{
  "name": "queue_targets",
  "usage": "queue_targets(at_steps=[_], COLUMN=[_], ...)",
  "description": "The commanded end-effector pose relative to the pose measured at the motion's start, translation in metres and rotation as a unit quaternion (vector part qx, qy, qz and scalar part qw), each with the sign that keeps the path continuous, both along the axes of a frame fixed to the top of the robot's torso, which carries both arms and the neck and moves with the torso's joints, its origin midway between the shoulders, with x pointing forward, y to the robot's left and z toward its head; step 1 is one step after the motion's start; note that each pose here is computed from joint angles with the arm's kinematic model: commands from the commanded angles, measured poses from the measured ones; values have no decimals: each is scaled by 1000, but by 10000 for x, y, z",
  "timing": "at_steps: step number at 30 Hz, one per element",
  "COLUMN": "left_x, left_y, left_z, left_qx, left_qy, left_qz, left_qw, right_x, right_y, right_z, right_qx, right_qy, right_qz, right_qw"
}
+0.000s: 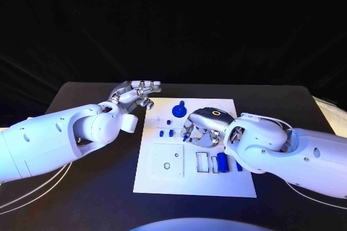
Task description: Assemble the parts on the task board
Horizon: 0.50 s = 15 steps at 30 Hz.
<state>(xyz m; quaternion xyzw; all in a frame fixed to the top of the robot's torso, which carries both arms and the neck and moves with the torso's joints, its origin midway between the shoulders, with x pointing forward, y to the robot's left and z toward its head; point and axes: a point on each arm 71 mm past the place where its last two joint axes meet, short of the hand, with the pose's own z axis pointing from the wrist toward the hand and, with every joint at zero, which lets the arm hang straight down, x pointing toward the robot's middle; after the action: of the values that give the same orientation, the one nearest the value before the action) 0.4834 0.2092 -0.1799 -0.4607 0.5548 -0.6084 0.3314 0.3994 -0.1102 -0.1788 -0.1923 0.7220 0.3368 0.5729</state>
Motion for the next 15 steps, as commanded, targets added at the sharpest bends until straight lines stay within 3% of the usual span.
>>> queue_targets(at_steps=[1,8,15], left_x=[-12,-18,-17], left_y=[-36,-53,-61], left_z=[8,10,9], left_qx=[-9,-11,-11], left_qy=[1,1,1], left_qz=[-10,-14,-15], left_qw=[1000,1000,1000], right_x=[-10,-11,0], right_y=[55,171,224], right_z=[-111,-303,-380], right_qx=[0,-5,-11], right_qy=[18,37,39], right_qz=[13,23,25], right_qw=[1000,999,999])
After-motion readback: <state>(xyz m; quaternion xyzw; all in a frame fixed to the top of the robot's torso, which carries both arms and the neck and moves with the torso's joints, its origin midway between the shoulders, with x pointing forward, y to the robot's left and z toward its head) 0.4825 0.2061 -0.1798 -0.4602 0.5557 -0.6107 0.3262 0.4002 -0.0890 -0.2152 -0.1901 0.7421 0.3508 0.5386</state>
